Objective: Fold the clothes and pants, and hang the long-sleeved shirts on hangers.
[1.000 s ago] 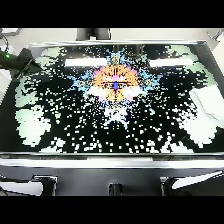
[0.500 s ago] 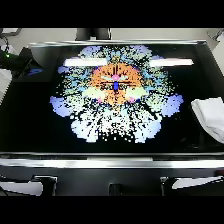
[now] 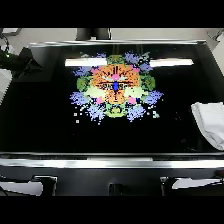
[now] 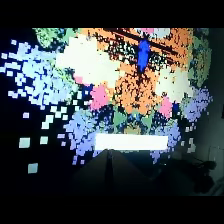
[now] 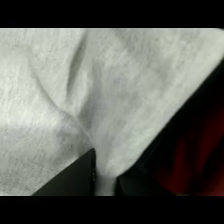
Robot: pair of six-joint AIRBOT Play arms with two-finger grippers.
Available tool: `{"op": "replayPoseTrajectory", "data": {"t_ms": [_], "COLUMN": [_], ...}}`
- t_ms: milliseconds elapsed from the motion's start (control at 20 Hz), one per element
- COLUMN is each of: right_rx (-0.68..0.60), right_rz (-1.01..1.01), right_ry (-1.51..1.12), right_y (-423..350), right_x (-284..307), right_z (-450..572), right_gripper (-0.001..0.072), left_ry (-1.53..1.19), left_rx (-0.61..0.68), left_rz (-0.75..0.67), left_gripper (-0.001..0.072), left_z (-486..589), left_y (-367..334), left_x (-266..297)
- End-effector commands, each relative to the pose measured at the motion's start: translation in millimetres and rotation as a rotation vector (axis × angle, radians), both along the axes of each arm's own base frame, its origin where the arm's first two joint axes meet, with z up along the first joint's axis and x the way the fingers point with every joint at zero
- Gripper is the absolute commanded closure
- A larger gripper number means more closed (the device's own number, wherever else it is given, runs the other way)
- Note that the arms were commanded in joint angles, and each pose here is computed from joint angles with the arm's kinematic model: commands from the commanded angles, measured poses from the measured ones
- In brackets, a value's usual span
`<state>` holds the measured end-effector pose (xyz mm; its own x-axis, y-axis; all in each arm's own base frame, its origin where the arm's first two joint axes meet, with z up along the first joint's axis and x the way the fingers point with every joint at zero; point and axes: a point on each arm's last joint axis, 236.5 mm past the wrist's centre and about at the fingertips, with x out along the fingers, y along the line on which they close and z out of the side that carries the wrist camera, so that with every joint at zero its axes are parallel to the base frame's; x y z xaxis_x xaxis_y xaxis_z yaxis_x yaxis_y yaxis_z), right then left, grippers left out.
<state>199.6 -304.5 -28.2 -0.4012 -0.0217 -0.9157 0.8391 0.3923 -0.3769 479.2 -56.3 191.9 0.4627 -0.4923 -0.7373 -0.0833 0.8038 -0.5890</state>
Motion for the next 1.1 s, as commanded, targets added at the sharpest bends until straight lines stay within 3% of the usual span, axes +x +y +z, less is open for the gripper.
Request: {"op": "replayPoseTrajectory", "data": {"t_ms": [0,50,100,300,350,400,500,600,750,900,1050], "right_rx": [-0.003,-0.006,-0.010,-0.032,-0.014,0.034,0.136,0.191,0.193,0.161,0.170], "right_rz": [-0.011,-0.013,-0.008,0.013,0.034,0.087,0.241,0.477,0.854,1.144,1.314], "right_ry": [0.047,0.056,0.053,-0.072,-0.173,-0.327,-0.646,-0.904,-1.053,-1.153,-1.225], "right_y": [2.0,2.2,1.7,3.6,9.3,21.3,57.6,112.3,213.7,324.9,413.2], "right_x": [-11.9,-14.3,-14.5,4.2,24.7,57.8,132.2,201.0,258.3,286.4,288.6], "right_z": [7.0,9.7,12.2,25.4,25.8,27.4,46.7,84.1,126.7,161.8,179.8], "right_gripper": [0.0517,0.0400,0.0336,0.0336,0.0410,0.0544,0.0686,0.0684,0.0684,0.0685,0.0685], "left_ry": [-0.002,-0.002,-0.002,-0.012,-0.013,-0.022,-0.048,-0.082,-0.227,-0.327,-0.367], "left_rx": [0.002,0.002,0.002,0.011,0.012,0.020,0.046,0.108,0.276,0.474,0.530], "left_rz": [-0.003,-0.003,-0.003,-0.016,-0.017,-0.028,-0.057,-0.048,-0.006,0.053,0.019], "left_gripper": [0.0691,0.0690,0.0691,0.0691,0.0691,0.0691,0.0691,0.0691,0.0692,0.0693,0.0692], "left_z": [0.1,0.1,0.1,0.4,0.4,0.4,0.6,0.8,24.3,57.9,70.7], "left_y": [-0.2,-0.2,-0.2,-0.1,0.2,0.6,2.4,17.1,54.3,87.7,82.5], "left_x": [0.0,0.0,0.0,0.0,0.1,0.3,1.1,5.3,16.0,9.0,-1.1]}}
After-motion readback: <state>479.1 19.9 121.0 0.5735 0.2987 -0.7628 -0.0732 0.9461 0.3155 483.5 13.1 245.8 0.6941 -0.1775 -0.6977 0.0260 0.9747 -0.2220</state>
